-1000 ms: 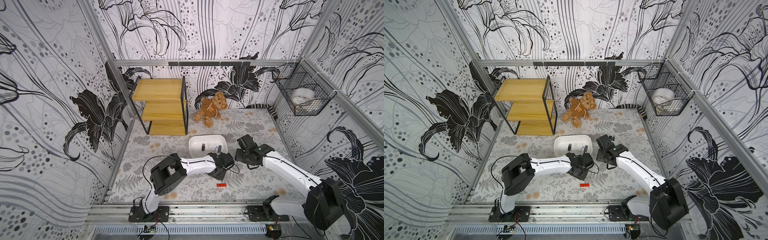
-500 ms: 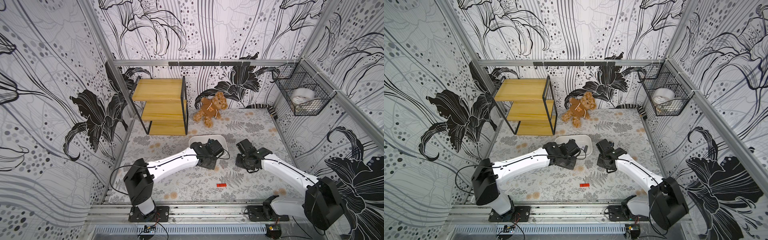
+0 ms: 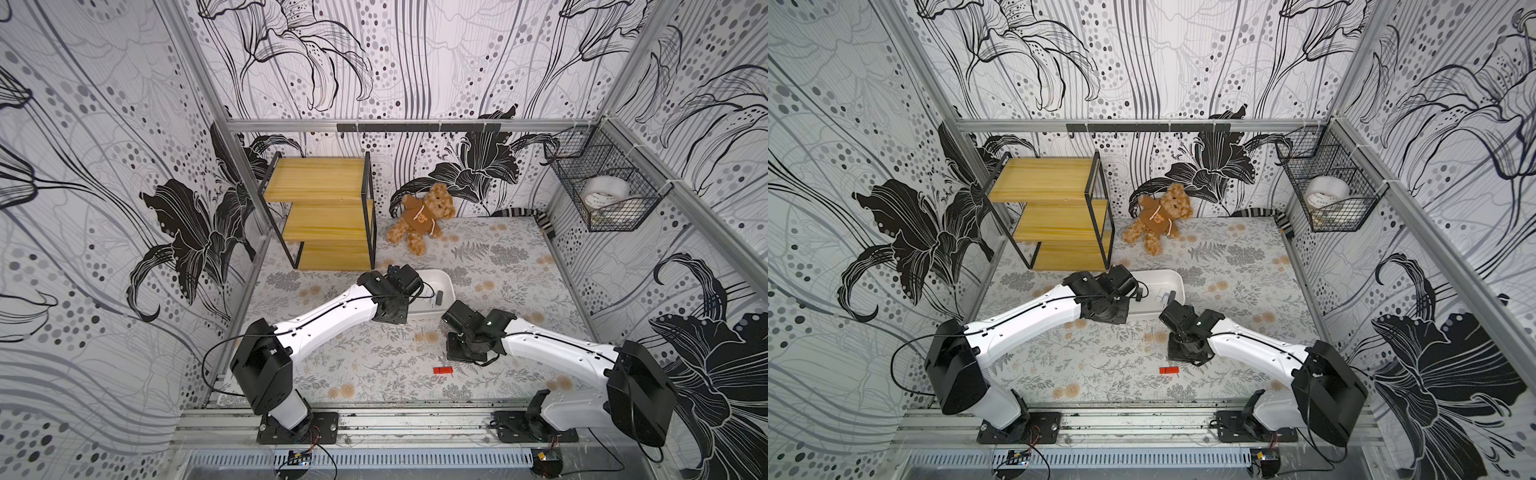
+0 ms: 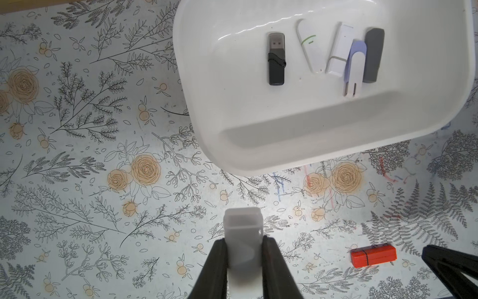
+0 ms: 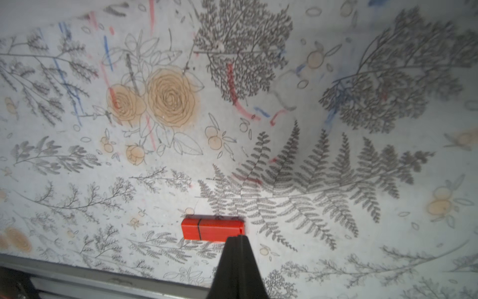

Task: Put the usb flash drive into the storage box
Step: Pick up the USB flash from the center of the board.

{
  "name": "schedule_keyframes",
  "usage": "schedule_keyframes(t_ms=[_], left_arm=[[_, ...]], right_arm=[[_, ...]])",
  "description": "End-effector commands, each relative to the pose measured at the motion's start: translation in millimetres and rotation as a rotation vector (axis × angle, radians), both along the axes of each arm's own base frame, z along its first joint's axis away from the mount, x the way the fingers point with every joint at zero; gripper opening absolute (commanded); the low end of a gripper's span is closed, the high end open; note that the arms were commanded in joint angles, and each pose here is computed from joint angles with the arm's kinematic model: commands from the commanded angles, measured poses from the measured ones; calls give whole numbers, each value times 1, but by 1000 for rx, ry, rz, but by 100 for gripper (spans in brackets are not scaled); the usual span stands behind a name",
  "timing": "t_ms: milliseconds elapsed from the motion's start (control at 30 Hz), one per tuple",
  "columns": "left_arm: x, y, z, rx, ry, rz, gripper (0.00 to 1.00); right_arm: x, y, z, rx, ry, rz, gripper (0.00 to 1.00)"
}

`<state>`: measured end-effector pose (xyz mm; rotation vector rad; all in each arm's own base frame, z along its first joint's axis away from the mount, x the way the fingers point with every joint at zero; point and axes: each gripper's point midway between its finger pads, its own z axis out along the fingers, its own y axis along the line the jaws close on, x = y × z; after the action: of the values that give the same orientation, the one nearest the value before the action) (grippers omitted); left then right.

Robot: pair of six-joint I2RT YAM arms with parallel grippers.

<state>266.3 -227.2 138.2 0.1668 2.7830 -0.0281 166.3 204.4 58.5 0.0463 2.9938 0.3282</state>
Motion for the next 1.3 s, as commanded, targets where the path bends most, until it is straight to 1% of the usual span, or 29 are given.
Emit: schedule_keyframes(t_ms=[0,233,433,533,700,933,1100,1200,1233,1267], left_arm=[[-1,5,-2,6,0,-3,0],[-2,8,-6,13,5,2,0],[-3,10,-7,14,7,3,0],[-4,13,-7,15,9,9,0],[-6,15,-10,15,15,13,0],[-8,16,-11,14,17,14,0],[-9,19,-12,19,19,20,0],[-11,20,-14,19,24,21,0],[-12,21,-15,21,23,21,0],[-12,21,-15,21,23,22,0]], right_arm=[[-20,8,-3,10,100,25,0],[-41,18,-14,14,193,102,0],[-47,19,-29,-17,247,128,0],[-47,17,-34,-38,254,129,0],[-40,12,-40,-94,239,124,0],[-21,3,-43,-190,175,103,0],[-5,-8,-38,-252,134,84,0],[0,-8,-29,-254,109,76,0],[3,-10,-26,-262,91,68,5],[4,-11,-22,-268,81,63,14]])
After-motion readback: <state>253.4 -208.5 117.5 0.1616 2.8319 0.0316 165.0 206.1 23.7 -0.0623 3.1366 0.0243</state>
